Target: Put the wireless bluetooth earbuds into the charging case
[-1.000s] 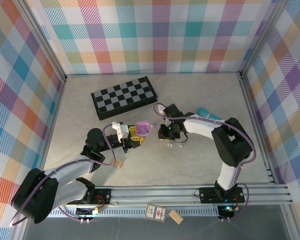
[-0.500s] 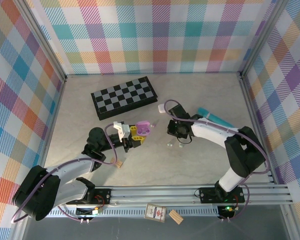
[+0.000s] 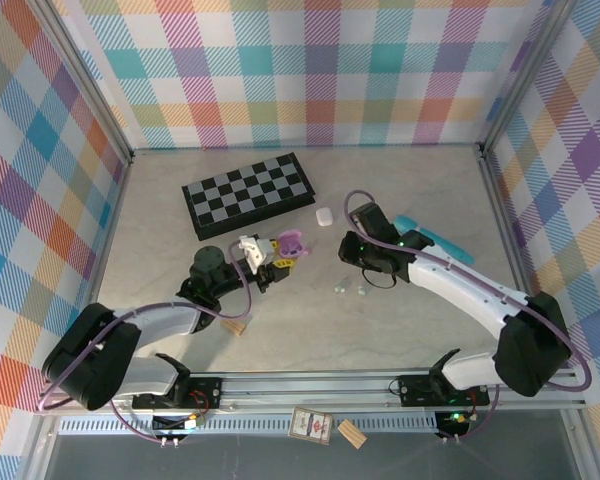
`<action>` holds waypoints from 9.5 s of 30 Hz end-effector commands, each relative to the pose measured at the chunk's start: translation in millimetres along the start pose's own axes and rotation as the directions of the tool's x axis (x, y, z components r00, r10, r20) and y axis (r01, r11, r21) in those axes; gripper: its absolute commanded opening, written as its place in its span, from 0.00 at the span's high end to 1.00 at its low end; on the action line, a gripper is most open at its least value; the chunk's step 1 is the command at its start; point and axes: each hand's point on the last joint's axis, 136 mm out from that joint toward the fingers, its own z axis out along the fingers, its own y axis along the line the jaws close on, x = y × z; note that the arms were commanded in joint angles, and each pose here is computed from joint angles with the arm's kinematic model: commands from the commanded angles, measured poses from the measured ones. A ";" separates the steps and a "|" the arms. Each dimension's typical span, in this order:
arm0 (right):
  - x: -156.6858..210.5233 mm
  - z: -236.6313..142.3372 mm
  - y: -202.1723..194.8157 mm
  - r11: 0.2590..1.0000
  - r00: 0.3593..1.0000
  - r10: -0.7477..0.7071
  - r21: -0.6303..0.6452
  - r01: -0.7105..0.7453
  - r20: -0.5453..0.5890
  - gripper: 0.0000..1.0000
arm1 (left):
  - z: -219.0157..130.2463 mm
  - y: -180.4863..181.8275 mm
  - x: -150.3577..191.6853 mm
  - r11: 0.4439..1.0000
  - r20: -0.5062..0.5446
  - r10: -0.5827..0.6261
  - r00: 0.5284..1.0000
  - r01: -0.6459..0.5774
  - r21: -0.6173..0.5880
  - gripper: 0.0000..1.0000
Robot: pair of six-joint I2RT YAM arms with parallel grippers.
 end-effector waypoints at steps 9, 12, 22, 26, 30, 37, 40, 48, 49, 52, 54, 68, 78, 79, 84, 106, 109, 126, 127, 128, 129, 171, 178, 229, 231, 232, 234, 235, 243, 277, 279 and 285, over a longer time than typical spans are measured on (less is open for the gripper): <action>-3.6 -34.9 70.8 0.970 0.996 -0.087 -0.228 0.090 0.023 0.78 | 26.5 5.4 -0.1 0.997 0.012 0.066 0.998 -0.066 -0.032 0.71; -2.1 -34.2 87.8 0.956 0.992 -0.120 -0.267 0.122 0.025 0.78 | 29.7 3.1 3.5 0.998 0.003 0.057 0.998 -0.057 -0.031 0.71; 4.2 -22.5 117.1 0.931 0.985 -0.171 -0.326 0.164 0.010 0.78 | 33.5 -1.8 1.2 0.998 0.009 0.045 0.999 -0.045 -0.032 0.71; 7.1 -18.9 120.0 0.929 0.984 -0.178 -0.331 0.168 0.000 0.78 | 33.4 -1.5 1.6 0.998 0.007 0.046 0.999 -0.045 -0.034 0.71; 13.3 -11.3 118.6 0.931 0.983 -0.184 -0.325 0.167 -0.023 0.78 | 33.8 -1.8 0.6 0.999 0.010 0.043 0.999 -0.043 -0.032 0.71; 18.1 -6.9 125.3 0.921 0.982 -0.183 -0.356 0.155 -0.044 0.78 | 33.2 -2.2 -1.7 0.998 0.018 0.046 0.999 -0.046 -0.032 0.71; 19.7 -4.9 125.5 0.921 0.981 -0.187 -0.355 0.157 -0.050 0.78 | 32.9 -1.7 -2.9 0.998 0.020 0.047 0.999 -0.046 -0.035 0.71; 18.7 6.0 111.1 0.942 0.979 -0.199 -0.283 0.182 -0.035 0.78 | 31.5 -2.3 -7.0 0.998 0.032 0.045 0.998 -0.044 -0.035 0.72; 17.7 5.9 110.5 0.943 0.979 -0.201 -0.278 0.184 -0.032 0.77 | 31.3 -2.2 -7.5 0.998 0.033 0.046 0.998 -0.045 -0.036 0.72; 18.2 4.9 111.6 0.941 0.979 -0.200 -0.285 0.182 -0.035 0.71 | 31.1 -2.0 -8.2 0.998 0.033 0.046 0.998 -0.045 -0.036 0.72; 18.4 2.8 112.9 0.938 0.979 -0.200 -0.294 0.181 -0.035 0.66 | 31.0 -1.6 -8.7 0.998 0.033 0.048 0.998 -0.046 -0.039 0.72; 11.3 -42.9 97.6 0.919 0.978 -0.199 -0.334 0.210 0.065 0.53 | 26.7 3.4 -12.7 0.997 0.062 0.035 0.997 -0.031 -0.066 0.72; -10.4 -45.4 47.6 0.953 0.988 -0.092 -0.278 0.123 0.122 0.46 | 3.7 10.2 -7.2 0.993 0.033 0.039 0.999 -0.035 -0.113 0.72; -13.7 -40.2 41.9 0.954 0.993 -0.053 -0.289 0.082 0.108 0.45 | 1.3 10.0 -6.8 0.993 0.030 0.039 0.999 -0.035 -0.117 0.72; -25.3 -4.0 26.6 0.938 0.996 0.091 -0.339 -0.078 0.022 0.45 | -8.7 7.9 -7.6 0.991 0.020 0.041 0.999 -0.038 -0.128 0.72; -3.5 155.6 38.4 0.929 0.937 0.198 -0.251 -0.273 -0.287 0.49 | -32.6 -11.1 -20.0 0.992 0.031 0.090 0.995 -0.087 -0.087 0.72; 0.5 164.7 38.4 0.932 0.931 0.198 -0.236 -0.276 -0.306 0.51 | -32.9 -11.7 -19.2 0.992 0.028 0.091 0.995 -0.089 -0.085 0.72; 13.2 190.8 38.9 0.945 0.912 0.169 -0.202 -0.258 -0.375 0.66 | -33.0 -21.3 -22.7 0.991 0.051 0.133 0.990 -0.131 -0.035 0.71; 13.4 191.6 39.3 0.945 0.912 0.164 -0.204 -0.254 -0.376 0.67 | -32.9 -22.3 -22.7 0.991 0.053 0.135 0.989 -0.134 -0.029 0.71; 14.5 192.6 38.9 0.947 0.911 0.160 -0.200 -0.250 -0.380 0.68 | -32.9 -23.1 -23.1 0.991 0.055 0.135 0.989 -0.134 -0.025 0.71; 14.2 193.3 38.7 0.949 0.911 0.156 -0.198 -0.245 -0.381 0.69 | -32.9 -23.6 -23.5 0.991 0.056 0.135 0.989 -0.134 -0.022 0.71; 9.6 167.9 56.3 0.958 0.918 -0.170 -0.277 0.069 -0.360 0.64 | -30.4 -22.2 -20.9 0.992 0.061 0.129 0.990 -0.128 -0.016 0.71; 19.0 184.3 52.4 0.953 0.889 -0.228 -0.277 0.121 -0.397 0.57 | -34.8 -21.6 -22.0 0.991 0.058 0.132 0.990 -0.130 -0.028 0.71; 49.3 166.4 112.9 0.766 0.704 -0.599 -0.531 0.364 -0.382 0.43 | -39.1 -24.9 -42.4 0.990 0.109 0.139 0.984 -0.139 -0.012 0.71; 54.6 172.0 118.0 0.752 0.690 -0.613 -0.552 0.360 -0.386 0.43 | -40.3 -25.4 -42.8 0.991 0.107 0.136 0.985 -0.136 -0.012 0.71; 57.3 176.0 118.6 0.749 0.683 -0.617 -0.558 0.357 -0.391 0.43 | -41.1 -26.2 -42.7 0.991 0.105 0.137 0.985 -0.136 -0.010 0.71; 61.4 183.5 115.2 0.748 0.668 -0.623 -0.558 0.358 -0.407 0.43 | -42.8 -26.5 -43.1 0.991 0.103 0.136 0.985 -0.136 -0.012 0.71; 64.5 185.6 112.7 0.747 0.657 -0.628 -0.559 0.359 -0.417 0.43 | -43.5 -26.8 -43.7 0.990 0.103 0.138 0.985 -0.138 -0.013 0.71; 82.9 167.0 97.2 0.743 0.623 -0.636 -0.580 0.334 -0.455 0.50 | -46.3 -26.7 -43.1 0.989 0.091 0.147 0.985 -0.146 -0.021 0.71; 64.1 141.3 77.0 0.803 0.723 -0.584 -0.396 0.446 -0.370 0.54 | -50.8 -25.5 -50.9 0.988 0.121 0.152 0.981 -0.148 -0.044 0.71; 64.7 145.2 81.6 0.821 0.736 -0.558 -0.384 0.422 -0.384 0.55 | -50.8 -25.6 -51.9 0.988 0.122 0.152 0.981 -0.148 -0.043 0.71; 66.9 160.3 92.8 0.827 0.738 -0.545 -0.401 0.395 -0.397 0.54 | -49.6 -26.3 -52.0 0.988 0.124 0.151 0.981 -0.148 -0.033 0.71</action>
